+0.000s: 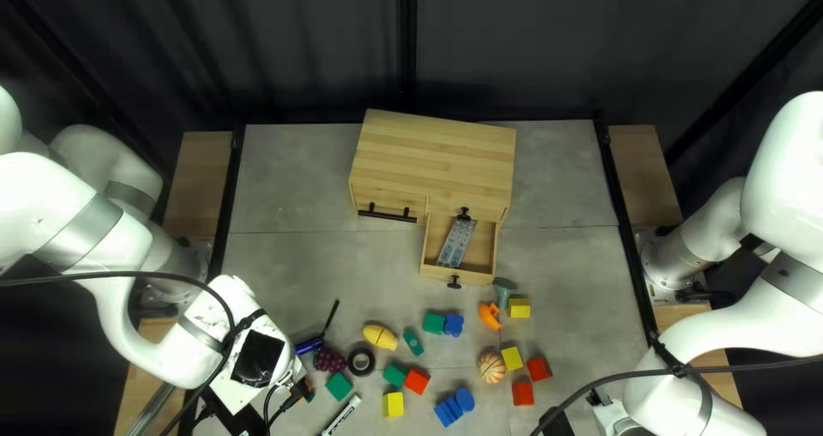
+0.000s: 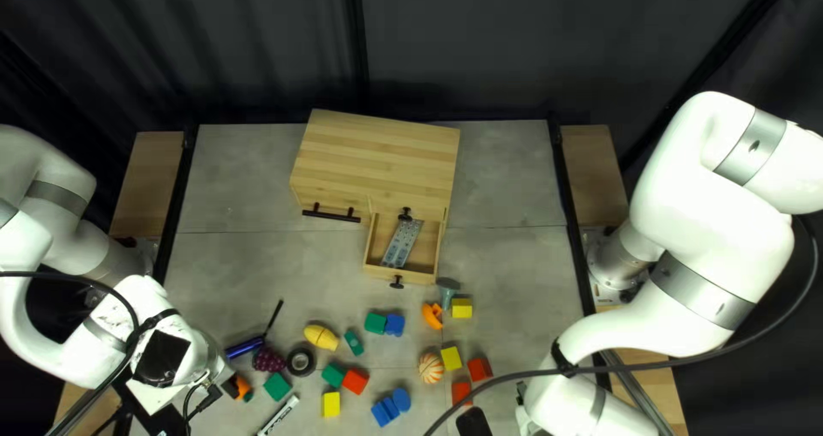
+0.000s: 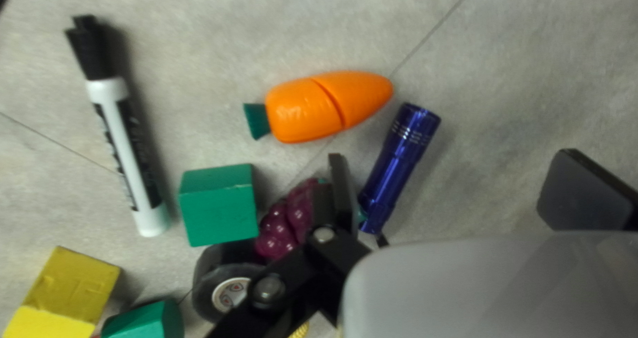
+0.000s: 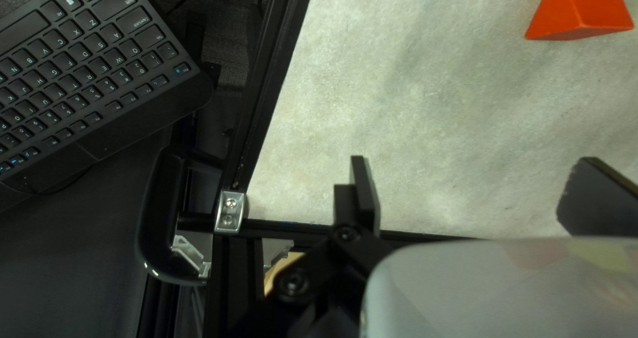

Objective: Open drawers and place objects into drawer and close

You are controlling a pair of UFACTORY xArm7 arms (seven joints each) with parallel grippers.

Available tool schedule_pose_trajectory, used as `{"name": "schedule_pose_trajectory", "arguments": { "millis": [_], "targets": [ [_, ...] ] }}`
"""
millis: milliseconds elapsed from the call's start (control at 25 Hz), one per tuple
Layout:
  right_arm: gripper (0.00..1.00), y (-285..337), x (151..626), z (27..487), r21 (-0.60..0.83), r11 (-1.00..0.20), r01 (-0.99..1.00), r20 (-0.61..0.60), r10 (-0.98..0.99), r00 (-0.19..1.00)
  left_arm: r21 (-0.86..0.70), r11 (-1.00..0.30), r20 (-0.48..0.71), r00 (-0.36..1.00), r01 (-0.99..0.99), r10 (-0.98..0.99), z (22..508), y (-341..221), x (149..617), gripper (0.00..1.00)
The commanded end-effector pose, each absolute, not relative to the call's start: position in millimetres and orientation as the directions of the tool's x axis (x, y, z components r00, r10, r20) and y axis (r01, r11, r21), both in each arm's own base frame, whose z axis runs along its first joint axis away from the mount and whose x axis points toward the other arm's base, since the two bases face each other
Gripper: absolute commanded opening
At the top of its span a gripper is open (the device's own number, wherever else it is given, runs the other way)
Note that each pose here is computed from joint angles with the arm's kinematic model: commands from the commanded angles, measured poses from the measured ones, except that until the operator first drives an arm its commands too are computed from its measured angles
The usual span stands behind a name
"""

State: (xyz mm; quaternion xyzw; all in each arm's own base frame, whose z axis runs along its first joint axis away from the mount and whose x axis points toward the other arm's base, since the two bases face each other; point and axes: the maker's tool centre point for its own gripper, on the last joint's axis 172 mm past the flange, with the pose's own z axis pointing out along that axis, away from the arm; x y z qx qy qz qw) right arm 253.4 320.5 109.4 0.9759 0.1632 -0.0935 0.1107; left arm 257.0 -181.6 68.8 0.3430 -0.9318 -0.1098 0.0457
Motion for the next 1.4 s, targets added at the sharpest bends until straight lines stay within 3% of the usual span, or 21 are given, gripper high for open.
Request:
{"name": "schedule_pose_trajectory", "arguments": {
  "millis": [40,880,1400],
  "targets": [
    [1.0,320,253,109,0.186,-0.922,0.339,-0.219,0.298,0.929,0.239,0.747,0.004,-0.768,-0.621,-0.64,63,-178,256,1.0],
    [1.0,320,253,109,0.186,-0.922,0.339,-0.219,0.298,0.929,0.223,0.758,-0.003,-0.778,-0.613,-0.628,36,-162,251,1.0],
    [1.0,320,253,109,0.186,-0.922,0.339,-0.219,0.298,0.929,0.213,0.757,-0.006,-0.776,-0.618,-0.631,25,-158,251,0.93]
  ]
}}
